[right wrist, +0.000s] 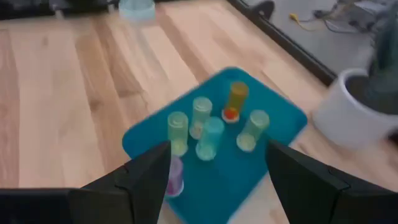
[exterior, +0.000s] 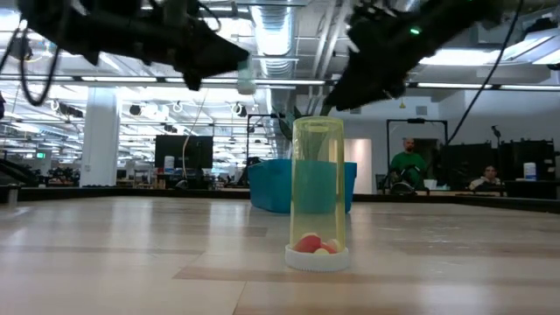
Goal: Pick and place pill bottles into a basket
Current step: Put the blue pill bottle into the blue bin
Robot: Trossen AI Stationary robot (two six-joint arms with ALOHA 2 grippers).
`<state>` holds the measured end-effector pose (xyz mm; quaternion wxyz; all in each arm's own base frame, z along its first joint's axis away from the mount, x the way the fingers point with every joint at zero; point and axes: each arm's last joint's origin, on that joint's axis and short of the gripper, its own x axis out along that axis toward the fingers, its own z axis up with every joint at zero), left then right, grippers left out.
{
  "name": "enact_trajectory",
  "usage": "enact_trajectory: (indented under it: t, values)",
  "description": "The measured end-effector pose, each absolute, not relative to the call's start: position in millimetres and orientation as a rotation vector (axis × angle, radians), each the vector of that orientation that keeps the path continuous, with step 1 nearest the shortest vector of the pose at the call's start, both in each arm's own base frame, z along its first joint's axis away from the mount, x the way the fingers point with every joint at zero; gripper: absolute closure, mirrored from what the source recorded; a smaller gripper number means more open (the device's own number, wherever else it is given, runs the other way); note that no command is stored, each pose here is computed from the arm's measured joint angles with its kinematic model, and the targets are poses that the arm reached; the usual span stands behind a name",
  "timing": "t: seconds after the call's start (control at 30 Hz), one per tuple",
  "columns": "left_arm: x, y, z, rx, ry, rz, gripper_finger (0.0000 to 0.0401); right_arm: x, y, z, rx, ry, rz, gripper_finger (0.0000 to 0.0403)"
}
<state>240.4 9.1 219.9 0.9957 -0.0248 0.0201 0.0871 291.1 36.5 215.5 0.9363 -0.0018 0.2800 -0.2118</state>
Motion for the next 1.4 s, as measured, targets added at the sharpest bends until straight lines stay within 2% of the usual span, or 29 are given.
enact_trajectory:
  t: [0.43,0.57,0.9,1.07,1.4]
  values:
    - [339,35,199,-0.036,0.119,0.065,0.0315,223,71,180,0.128,0.504,-0.611,0.0147]
    - [357,42,190,-0.052,0.135,0.077,0.0315,207,81,174,0.189,0.491,-0.635,0.0147]
    - [367,54,167,-0.144,0.156,0.134,0.0315,177,101,160,0.275,0.521,-0.635,0.0147]
    - [371,55,153,-0.184,0.167,0.149,0.0315,173,105,160,0.265,0.495,-0.636,0.0147]
    - [370,53,148,-0.167,0.219,0.203,0.0315,172,104,160,0.244,0.47,-0.652,0.0147]
